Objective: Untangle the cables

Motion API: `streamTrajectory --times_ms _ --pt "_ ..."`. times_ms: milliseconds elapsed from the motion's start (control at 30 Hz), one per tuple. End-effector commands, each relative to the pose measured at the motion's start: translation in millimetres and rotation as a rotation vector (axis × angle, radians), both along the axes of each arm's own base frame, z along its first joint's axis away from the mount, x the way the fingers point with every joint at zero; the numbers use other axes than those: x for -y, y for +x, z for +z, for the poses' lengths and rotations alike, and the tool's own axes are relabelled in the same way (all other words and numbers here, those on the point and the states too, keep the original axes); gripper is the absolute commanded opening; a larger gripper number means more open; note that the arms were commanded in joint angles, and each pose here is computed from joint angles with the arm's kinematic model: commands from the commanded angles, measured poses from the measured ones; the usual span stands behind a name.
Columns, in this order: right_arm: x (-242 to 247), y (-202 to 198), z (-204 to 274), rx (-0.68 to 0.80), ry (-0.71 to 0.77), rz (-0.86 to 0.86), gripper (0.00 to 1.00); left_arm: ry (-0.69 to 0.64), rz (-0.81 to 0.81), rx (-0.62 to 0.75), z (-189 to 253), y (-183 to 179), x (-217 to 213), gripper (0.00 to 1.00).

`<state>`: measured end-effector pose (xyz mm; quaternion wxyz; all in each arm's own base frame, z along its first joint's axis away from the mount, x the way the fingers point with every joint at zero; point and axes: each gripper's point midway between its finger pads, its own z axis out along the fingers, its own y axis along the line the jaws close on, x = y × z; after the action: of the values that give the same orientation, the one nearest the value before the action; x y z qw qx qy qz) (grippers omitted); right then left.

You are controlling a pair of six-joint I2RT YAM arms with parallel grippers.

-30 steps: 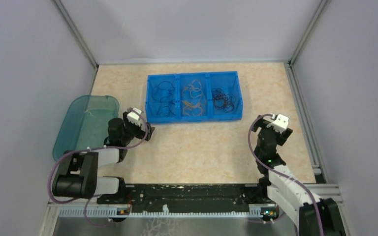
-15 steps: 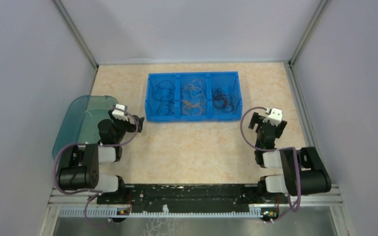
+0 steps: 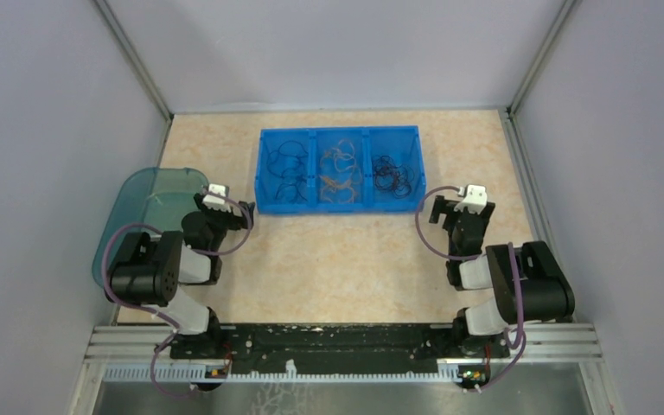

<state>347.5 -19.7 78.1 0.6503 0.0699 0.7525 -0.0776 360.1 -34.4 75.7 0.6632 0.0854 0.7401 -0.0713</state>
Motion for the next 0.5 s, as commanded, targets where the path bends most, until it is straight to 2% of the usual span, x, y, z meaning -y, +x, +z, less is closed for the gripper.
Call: streamTrajectory --times_ms 0,467 --pt "-1.7 18.3 23.9 0.070 0.025 0.035 0.99 0.033 0.093 -0.023 7.1 27.7 -9.9 1.00" --pt "-0.8 15.8 28.1 0.096 0.021 0.042 0.99 0.032 0.097 0.012 12.1 24.1 -10.8 1.00"
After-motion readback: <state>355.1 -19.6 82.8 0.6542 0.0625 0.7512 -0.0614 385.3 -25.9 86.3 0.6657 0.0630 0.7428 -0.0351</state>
